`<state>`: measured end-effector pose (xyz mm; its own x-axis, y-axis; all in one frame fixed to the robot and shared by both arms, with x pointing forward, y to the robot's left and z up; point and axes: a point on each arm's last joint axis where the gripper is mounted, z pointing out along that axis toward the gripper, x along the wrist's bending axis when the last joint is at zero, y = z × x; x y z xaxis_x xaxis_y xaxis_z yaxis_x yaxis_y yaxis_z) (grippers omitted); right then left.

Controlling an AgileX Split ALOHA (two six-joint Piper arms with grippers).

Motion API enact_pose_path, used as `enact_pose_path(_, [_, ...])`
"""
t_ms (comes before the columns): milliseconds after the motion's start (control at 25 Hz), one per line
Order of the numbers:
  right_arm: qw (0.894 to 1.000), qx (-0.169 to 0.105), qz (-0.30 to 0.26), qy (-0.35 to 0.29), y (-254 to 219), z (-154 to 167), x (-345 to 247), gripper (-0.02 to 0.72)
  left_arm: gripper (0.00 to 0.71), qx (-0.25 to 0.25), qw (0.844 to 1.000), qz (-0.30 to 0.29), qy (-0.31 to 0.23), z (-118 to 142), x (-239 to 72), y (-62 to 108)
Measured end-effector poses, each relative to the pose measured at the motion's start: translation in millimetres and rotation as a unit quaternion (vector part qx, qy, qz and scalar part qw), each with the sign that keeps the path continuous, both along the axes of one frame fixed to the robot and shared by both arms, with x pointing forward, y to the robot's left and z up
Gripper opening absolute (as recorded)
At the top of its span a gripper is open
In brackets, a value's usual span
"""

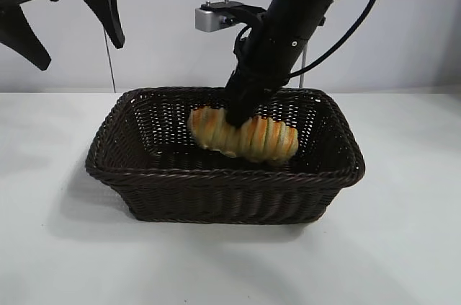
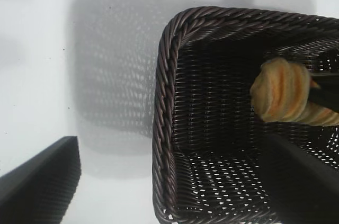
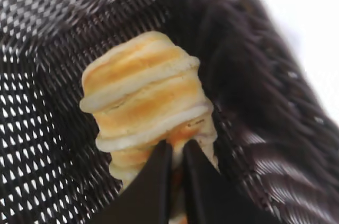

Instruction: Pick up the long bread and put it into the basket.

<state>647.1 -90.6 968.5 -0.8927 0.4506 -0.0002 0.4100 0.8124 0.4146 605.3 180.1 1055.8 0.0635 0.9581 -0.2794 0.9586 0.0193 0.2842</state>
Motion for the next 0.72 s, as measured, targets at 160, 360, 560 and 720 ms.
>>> enact_pose_path(160, [1.000, 0.005, -0.023, 0.009, -0.1, 0.4, -0.1, 0.565, 0.661, 0.000, 1.000, 0.000, 0.000, 0.0, 0.0, 0.0])
enact_pose_path(360, [0.995, 0.018, -0.097, 0.021, -1.9, 18.1, -0.2, 0.652, 0.661, 0.000, 1.000, 0.000, 0.000, 0.0, 0.1, 0.0])
enact_pose_path(560, [0.977, 0.022, -0.209, 0.031, -9.1, 61.1, -0.7, 0.687, 0.661, 0.000, 1.000, 0.000, 0.000, 0.0, 0.1, 0.0])
enact_pose_path(720, [0.946, 0.022, -0.322, 0.030, -20.1, 91.0, 0.6, 0.693, 0.661, 0.000, 1.000, 0.000, -0.001, 0.1, 0.2, 0.0])
